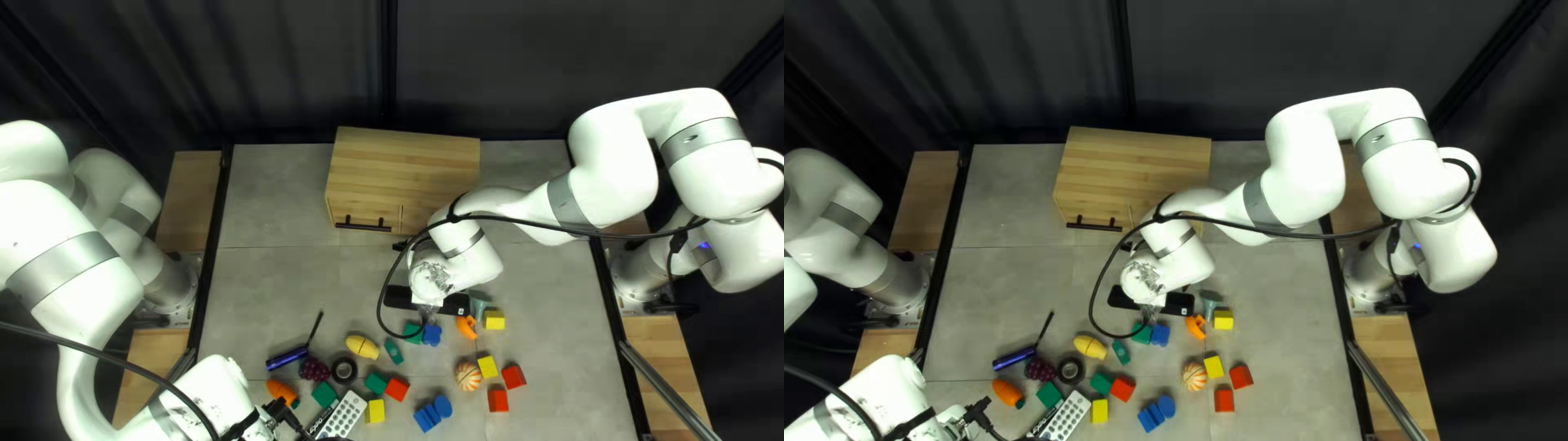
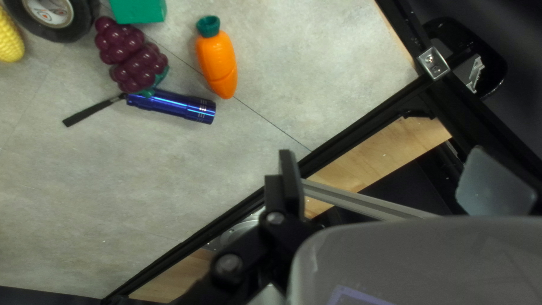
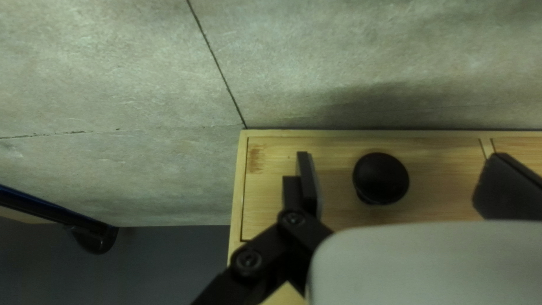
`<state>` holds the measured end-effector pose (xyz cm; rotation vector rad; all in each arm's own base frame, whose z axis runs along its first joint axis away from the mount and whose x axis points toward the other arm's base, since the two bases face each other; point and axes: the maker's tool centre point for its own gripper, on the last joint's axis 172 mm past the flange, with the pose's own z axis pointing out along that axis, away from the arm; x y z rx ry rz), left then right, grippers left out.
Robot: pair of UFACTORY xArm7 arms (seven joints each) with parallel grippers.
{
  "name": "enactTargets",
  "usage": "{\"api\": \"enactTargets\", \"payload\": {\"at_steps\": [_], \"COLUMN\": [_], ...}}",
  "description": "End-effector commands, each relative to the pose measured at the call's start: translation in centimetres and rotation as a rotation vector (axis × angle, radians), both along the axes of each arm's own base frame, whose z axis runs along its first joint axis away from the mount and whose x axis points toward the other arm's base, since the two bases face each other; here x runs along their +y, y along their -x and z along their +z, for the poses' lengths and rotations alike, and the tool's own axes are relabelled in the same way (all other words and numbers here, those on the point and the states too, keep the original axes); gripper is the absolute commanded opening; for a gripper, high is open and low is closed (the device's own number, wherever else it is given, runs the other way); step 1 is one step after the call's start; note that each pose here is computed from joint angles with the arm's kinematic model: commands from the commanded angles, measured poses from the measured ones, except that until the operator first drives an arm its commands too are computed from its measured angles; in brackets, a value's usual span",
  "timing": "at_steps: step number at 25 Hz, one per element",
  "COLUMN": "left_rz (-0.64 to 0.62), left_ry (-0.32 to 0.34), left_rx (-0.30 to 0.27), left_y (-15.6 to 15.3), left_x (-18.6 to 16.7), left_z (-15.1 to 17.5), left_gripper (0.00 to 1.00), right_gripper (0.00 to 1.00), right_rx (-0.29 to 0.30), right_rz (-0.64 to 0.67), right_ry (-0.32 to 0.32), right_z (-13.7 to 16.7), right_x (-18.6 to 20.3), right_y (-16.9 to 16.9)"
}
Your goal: Open drawers and place objects into drawer and close
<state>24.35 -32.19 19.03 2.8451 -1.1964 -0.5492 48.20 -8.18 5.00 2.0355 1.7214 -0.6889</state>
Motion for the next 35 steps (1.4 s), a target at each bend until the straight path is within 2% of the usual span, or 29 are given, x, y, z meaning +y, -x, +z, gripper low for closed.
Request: {"api": "enactTargets", "payload": {"at_steps": [1, 7, 8, 9, 10, 11, 13, 15, 17, 18, 20, 22, 23, 24, 25, 26, 27, 28, 29, 35], "left_rz": [0.0, 0.0, 0.0, 0.0, 0.0, 0.0, 0.0, 0.0, 0.0, 0.0, 0.0, 0.0, 0.0, 0.0, 0.0, 0.0, 0.0, 0.0, 0.0, 0.0], "left_ry": [0.0, 0.0, 0.0, 0.0, 0.0, 0.0, 0.0, 0.0, 0.0, 0.0, 0.0, 0.0, 0.0, 0.0, 0.0, 0.0, 0.0, 0.0, 0.0, 0.0], "left_rx": [0.0, 0.0, 0.0, 0.0, 0.0, 0.0, 0.0, 0.0, 0.0, 0.0, 0.0, 0.0, 0.0, 0.0, 0.0, 0.0, 0.0, 0.0, 0.0, 0.0], "left_y": [0.0, 0.0, 0.0, 0.0, 0.0, 0.0, 0.0, 0.0, 0.0, 0.0, 0.0, 0.0, 0.0, 0.0, 0.0, 0.0, 0.0, 0.0, 0.0, 0.0], "left_x": [0.0, 0.0, 0.0, 0.0, 0.0, 0.0, 0.0, 0.0, 0.0, 0.0, 0.0, 0.0, 0.0, 0.0, 0.0, 0.0, 0.0, 0.0, 0.0, 0.0], "left_z": [0.0, 0.0, 0.0, 0.0, 0.0, 0.0, 0.0, 0.0, 0.0, 0.0, 0.0, 0.0, 0.0, 0.0, 0.0, 0.0, 0.0, 0.0, 0.0, 0.0], "left_gripper": [1.0, 1.0, 1.0, 1.0, 1.0, 1.0, 1.0, 1.0, 1.0, 1.0, 1.0, 1.0, 1.0, 1.0, 1.0, 1.0, 1.0, 1.0, 1.0, 1.0], "right_gripper": [1.0, 1.0, 0.93, 0.93, 0.8, 0.73, 0.65, 0.35, 0.38, 0.51, 0.66, 0.69, 0.8, 0.83, 0.93, 0.91, 0.84, 0.16, 0.06, 0.04], "right_rx": [0.0, 0.001, 0.001, 0.001, 0.001, 0.002, 0.002, 0.001, 0.001, 0.0, 0.0, 0.0, 0.0, 0.0, 0.0, -0.001, 0.0, 0.0, 0.0, 0.0], "right_rz": [-0.002, -0.005, -0.006, -0.006, -0.007, -0.008, -0.009, -0.01, -0.009, -0.009, -0.008, -0.007, -0.006, -0.006, -0.006, -0.005, -0.004, -0.003, -0.002, 0.001], "right_ry": [-0.001, -0.002, -0.002, -0.002, -0.001, -0.001, -0.002, -0.002, -0.001, -0.001, 0.0, 0.001, 0.001, 0.001, 0.001, 0.001, 0.001, 0.001, 0.002, 0.003], "right_z": [-0.19, -0.19, -0.16, -0.16, -0.17, -0.23, -0.29, -0.3, -0.28, -0.25, -0.18, -0.15, -0.16, -0.18, -0.21, -0.25, -0.29, -0.32, -0.36, -0.36], "right_x": [-0.13, -0.31, -0.34, -0.4, -0.44, -0.52, -0.58, -0.58, -0.66, -0.7, -0.78, -0.87, -0.88, -0.88, -0.88, -0.89, -0.89, -0.9, -0.9, -0.74], "right_y": [-0.08, -0.16, -0.18, -0.16, -0.14, -0.07, 0.0, 0.01, 0.03, 0.05, 0.09, 0.11, 0.1, 0.07, 0.05, 0.0, -0.01, -0.03, -0.04, -0.08]}}
